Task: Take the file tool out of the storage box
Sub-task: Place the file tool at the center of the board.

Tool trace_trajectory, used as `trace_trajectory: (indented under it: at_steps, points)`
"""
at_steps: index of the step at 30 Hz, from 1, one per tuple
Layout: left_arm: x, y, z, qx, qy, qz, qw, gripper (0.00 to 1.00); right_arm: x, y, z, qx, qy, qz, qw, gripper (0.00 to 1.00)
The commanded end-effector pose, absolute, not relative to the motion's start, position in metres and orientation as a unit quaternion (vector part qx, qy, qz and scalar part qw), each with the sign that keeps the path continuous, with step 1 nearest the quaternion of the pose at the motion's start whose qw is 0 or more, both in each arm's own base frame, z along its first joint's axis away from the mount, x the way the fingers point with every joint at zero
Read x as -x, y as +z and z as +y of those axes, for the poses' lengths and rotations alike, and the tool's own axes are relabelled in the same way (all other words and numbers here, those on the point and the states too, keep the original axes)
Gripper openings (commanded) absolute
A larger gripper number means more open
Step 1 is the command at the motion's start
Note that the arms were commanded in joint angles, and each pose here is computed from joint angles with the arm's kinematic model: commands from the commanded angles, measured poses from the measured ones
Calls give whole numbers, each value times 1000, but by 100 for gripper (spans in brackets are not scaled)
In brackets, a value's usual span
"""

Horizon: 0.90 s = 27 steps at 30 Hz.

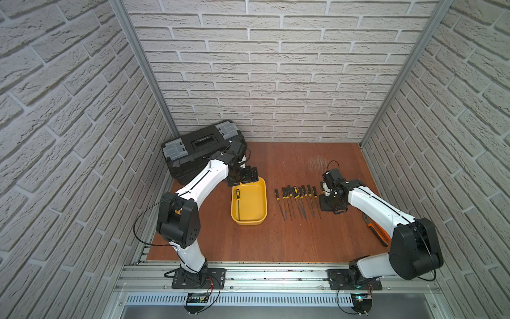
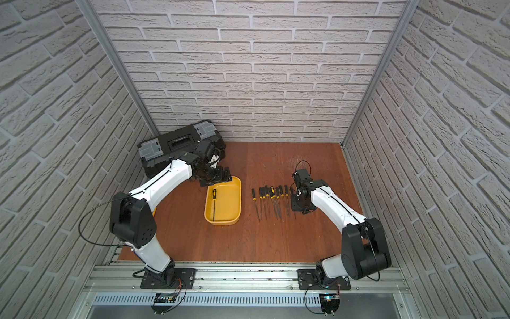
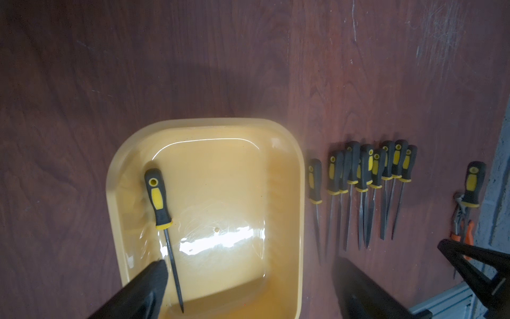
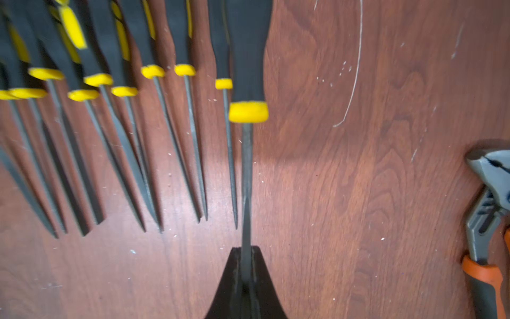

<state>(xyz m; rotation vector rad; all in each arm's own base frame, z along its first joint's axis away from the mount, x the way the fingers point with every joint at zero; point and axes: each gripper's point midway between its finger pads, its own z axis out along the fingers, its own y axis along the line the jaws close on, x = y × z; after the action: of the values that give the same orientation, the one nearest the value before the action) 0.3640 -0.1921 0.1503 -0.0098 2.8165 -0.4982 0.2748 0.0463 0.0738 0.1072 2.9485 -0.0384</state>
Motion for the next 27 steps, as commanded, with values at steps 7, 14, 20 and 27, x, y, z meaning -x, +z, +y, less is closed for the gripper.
trace_trajectory:
  at_steps: [7,14,20,27]
  points:
    - [-362,139,-192,-8,-154,980,125,99,-285,54,46,-26,-1,998,63,3]
    - [-361,138,-193,-12,-153,980,123,98,-291,44,44,-26,-5,999,44,3]
    - [-359,139,-189,-13,-145,982,122,99,-295,38,42,-28,-4,999,36,3]
    - [-357,136,-189,-12,-146,982,120,99,-297,32,41,-31,2,999,28,3]
